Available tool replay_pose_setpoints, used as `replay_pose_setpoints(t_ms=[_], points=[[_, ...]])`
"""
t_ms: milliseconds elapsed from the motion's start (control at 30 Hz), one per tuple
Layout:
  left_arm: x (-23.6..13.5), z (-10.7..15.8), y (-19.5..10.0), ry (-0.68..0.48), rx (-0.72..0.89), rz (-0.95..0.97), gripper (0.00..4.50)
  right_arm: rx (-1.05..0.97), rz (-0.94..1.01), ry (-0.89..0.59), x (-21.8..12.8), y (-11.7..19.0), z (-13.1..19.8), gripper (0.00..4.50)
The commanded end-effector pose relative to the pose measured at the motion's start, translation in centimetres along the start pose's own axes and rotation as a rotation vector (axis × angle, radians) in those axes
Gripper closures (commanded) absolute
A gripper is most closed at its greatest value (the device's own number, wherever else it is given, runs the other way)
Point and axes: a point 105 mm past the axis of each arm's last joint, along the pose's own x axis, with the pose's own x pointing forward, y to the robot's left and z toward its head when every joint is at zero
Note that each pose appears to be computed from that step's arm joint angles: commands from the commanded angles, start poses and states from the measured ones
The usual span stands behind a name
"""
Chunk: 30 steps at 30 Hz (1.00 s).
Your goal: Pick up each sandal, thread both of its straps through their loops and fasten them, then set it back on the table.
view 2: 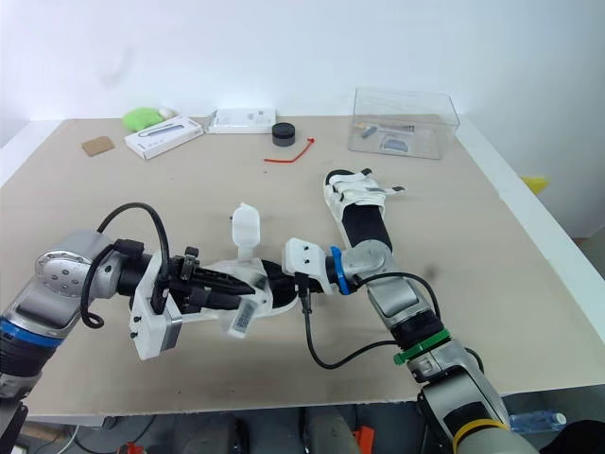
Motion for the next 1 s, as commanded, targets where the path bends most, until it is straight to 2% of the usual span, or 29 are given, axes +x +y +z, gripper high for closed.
replay_pose_setpoints(t_ms=[33,133,167,300,433,567,700,833,1000], points=[[-0.5,0.8,1.6,-0.002,-0.017,0.078,1.63,0.047,0.049,0.098,0.7,1.2,-2.6,4.50],[-1.1,0.6,2.5,0.014,-0.120,0.145,0.24,0.043,0.053,0.098,0.8,1.2,-2.5,4.50],[-1.5,0.3,2.8,0.031,-0.169,0.174,0.05,0.041,0.054,0.099,0.7,1.1,-2.5,4.50],[-3.1,-1.7,3.2,0.103,-0.369,0.292,0.05,0.038,0.052,0.103,0.7,1.0,-2.6,4.50],[-4.4,-3.4,1.6,0.144,-0.659,0.368,0.05,0.036,0.051,0.104,0.6,0.9,-2.7,4.50],[-4.1,-1.1,-0.7,-0.022,-1.147,0.349,0.05,0.034,0.050,0.103,0.6,0.9,-2.6,4.50],[-4.2,0.9,-1.8,-0.045,-1.276,0.324,0.05,0.039,0.049,0.097,0.7,0.9,-2.5,4.50],[-3.4,3.1,-4.6,-0.037,-1.404,0.246,0.05,0.040,0.046,0.093,0.8,0.8,-2.5,4.50],[-2.6,3.4,-8.0,0.018,-1.580,0.203,0.05,0.035,0.045,0.093,0.9,0.6,-2.3,4.50]])
